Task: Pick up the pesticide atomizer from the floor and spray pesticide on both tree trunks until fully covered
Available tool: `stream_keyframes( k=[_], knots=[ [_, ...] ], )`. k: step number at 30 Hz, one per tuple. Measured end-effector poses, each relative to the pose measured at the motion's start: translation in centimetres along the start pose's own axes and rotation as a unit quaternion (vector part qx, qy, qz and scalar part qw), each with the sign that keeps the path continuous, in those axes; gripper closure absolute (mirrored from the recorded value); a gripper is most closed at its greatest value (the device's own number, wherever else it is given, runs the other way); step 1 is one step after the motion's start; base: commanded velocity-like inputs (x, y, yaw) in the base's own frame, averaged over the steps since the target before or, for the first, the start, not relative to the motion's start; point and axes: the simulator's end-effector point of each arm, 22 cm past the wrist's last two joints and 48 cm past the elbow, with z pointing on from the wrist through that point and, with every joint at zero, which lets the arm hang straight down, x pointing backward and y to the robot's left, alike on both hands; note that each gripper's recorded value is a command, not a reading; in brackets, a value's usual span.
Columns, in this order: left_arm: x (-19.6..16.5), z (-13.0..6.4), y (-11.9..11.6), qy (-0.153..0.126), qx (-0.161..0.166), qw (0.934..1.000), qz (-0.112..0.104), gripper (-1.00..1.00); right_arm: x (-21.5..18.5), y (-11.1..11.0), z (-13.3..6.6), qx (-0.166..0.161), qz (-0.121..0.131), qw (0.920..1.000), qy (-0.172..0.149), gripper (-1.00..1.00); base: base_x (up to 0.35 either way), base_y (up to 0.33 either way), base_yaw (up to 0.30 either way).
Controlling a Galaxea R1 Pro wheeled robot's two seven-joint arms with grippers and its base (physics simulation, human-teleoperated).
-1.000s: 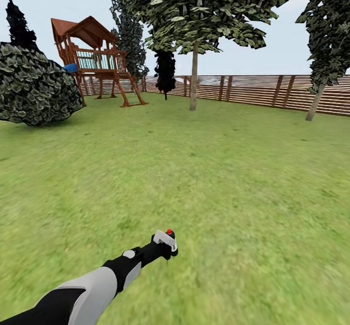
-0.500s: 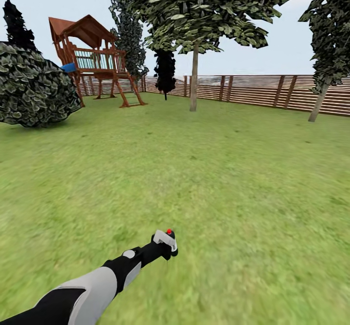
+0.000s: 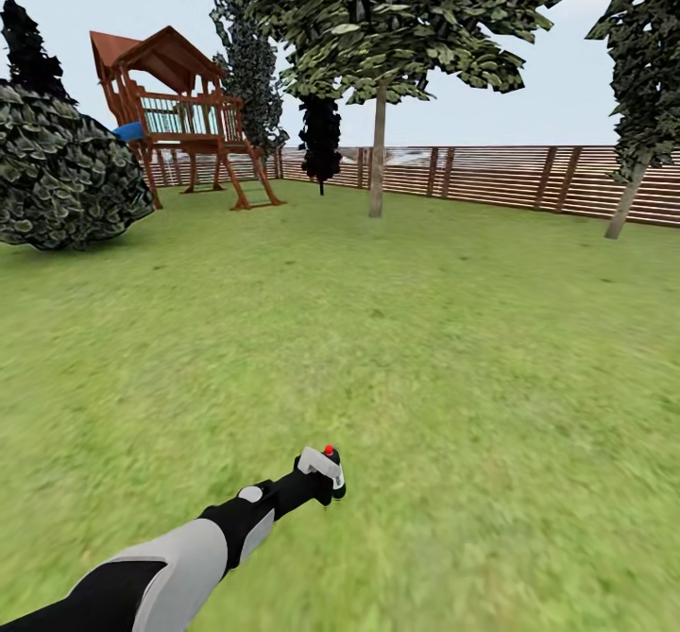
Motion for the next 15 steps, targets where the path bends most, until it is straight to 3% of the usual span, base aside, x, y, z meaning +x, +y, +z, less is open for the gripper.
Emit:
stream_keyframes(
  k=[15],
  knots=[
    [0.00,0.01,-0.02,0.000,0.000,1.0000,0.000,1.00,0.00,-0.01,0.00,0.000,0.000,1.0000,0.000,-1.00,0.347,0.000,0.000]
  ],
)
